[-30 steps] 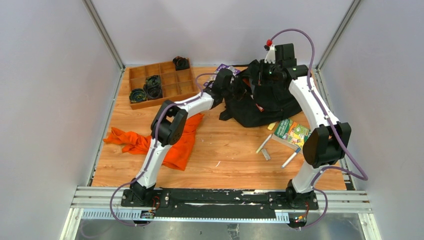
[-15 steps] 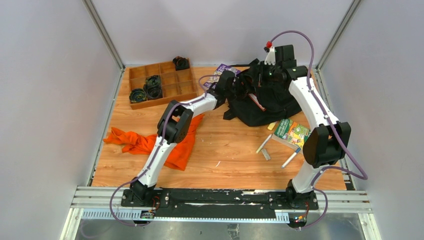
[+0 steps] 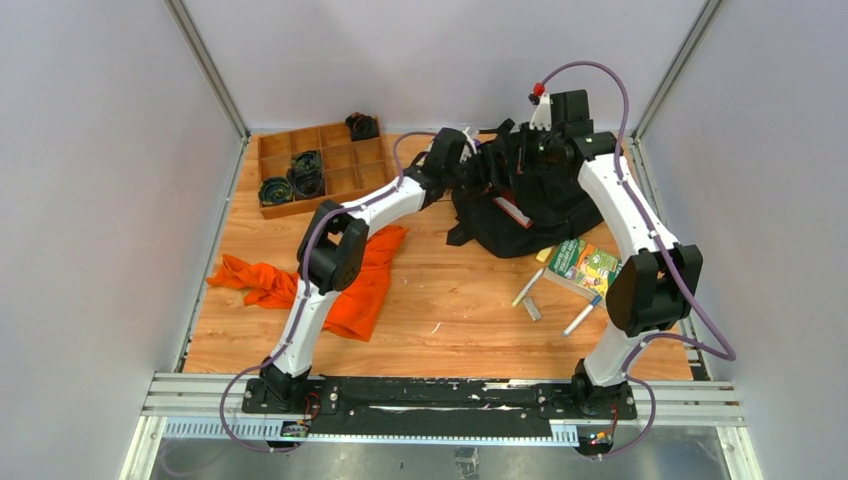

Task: Pack the student bag
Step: Place the book in the student bag.

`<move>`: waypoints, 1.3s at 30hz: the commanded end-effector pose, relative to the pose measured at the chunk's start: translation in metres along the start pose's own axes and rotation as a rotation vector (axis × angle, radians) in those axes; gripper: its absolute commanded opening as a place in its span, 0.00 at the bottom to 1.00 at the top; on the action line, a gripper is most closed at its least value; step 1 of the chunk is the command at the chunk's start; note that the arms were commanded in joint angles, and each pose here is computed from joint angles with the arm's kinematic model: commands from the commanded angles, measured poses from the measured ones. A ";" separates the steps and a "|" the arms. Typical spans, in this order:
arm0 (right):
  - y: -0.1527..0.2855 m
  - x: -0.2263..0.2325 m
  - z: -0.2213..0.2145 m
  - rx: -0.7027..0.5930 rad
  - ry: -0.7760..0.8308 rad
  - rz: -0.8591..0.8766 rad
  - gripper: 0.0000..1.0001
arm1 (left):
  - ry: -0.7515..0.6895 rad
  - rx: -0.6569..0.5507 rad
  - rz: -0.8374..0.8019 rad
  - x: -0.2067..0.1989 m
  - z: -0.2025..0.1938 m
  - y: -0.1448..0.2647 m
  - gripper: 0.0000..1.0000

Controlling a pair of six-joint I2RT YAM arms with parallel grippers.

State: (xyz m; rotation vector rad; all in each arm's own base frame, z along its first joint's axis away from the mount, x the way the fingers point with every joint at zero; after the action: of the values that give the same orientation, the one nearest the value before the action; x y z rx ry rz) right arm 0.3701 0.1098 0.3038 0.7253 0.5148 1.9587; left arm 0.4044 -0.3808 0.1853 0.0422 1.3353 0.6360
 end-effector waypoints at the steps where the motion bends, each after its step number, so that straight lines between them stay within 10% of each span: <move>1: 0.017 -0.002 0.002 -0.029 -0.008 -0.018 0.00 | -0.178 0.127 -0.071 -0.022 -0.001 0.018 0.69; 15: 0.023 -0.002 0.006 -0.030 0.007 -0.011 0.00 | -0.629 0.207 0.168 0.005 0.013 0.030 0.70; 39: 0.016 -0.003 0.007 -0.005 -0.023 0.011 0.00 | -0.900 0.302 0.197 0.031 0.012 0.015 0.70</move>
State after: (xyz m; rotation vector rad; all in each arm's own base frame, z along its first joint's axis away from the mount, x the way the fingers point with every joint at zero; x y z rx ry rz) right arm 0.3651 0.1022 0.3047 0.7464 0.5257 1.9397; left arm 0.4066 -0.3435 0.1686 0.6442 0.6206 0.4866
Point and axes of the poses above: each gripper's point midway between its finger pads, its own y axis back along the fingers, its own x axis along the line the jaws close on, z = x × y, the point moved 10 cm from there along y, back along the fingers, and after that the axes turned 6 degrees about y, right-handed, at the moved point
